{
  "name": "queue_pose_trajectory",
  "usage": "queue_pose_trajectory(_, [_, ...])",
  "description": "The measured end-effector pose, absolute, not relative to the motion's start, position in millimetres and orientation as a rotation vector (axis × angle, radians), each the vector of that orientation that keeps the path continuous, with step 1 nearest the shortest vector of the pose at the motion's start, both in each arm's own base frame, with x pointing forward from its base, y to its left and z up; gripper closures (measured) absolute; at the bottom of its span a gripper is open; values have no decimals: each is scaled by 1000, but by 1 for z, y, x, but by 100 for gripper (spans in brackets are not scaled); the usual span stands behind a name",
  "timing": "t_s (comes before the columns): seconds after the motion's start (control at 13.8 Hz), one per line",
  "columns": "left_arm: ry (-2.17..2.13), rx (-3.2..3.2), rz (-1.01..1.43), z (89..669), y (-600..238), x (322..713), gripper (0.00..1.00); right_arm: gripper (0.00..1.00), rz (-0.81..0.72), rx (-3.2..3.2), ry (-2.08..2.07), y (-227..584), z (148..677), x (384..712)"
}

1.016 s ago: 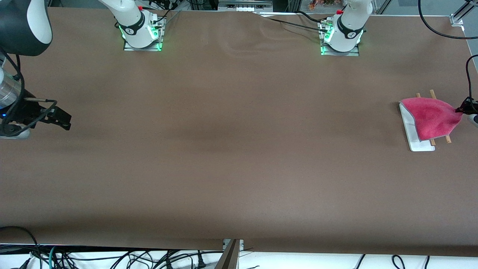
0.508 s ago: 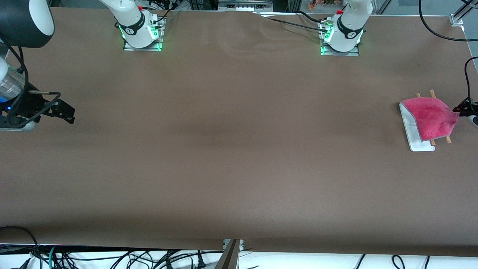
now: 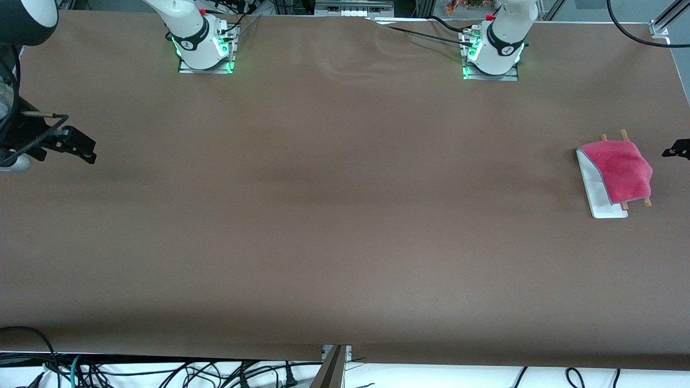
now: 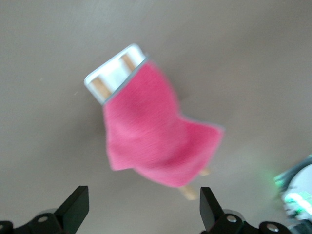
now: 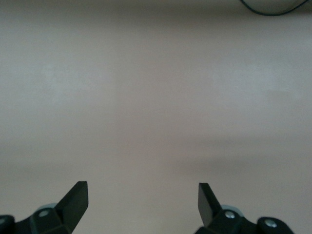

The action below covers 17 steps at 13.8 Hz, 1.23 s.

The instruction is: Pass towel and hang on rack

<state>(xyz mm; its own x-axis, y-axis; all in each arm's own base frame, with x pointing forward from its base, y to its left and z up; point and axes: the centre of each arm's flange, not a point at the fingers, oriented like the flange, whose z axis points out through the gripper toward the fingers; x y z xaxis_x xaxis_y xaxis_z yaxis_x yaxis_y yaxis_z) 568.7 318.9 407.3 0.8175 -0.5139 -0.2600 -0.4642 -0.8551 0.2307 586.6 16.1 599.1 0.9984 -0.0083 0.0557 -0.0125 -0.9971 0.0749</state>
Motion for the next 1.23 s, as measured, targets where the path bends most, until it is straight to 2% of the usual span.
queue_pose_trajectory(0.29, [-593, 2908, -454, 478, 219, 597, 0, 0, 27, 3077, -26, 14, 595, 581])
queue_pose_trajectory(0.65, [-359, 3018, -401, 528, 93, 612, 0, 0, -2, 3117, -21, 22, 591, 579])
queue_pose_trajectory(0.94, [-291, 3089, -251, 564, 16, 607, 0, 0, -3, 3117, 27, 21, 591, 579])
queue_pose_trajectory(1.23, [-159, 3119, -86, 559, 12, 573, 0, 0, -2, 3117, 37, 21, 591, 579])
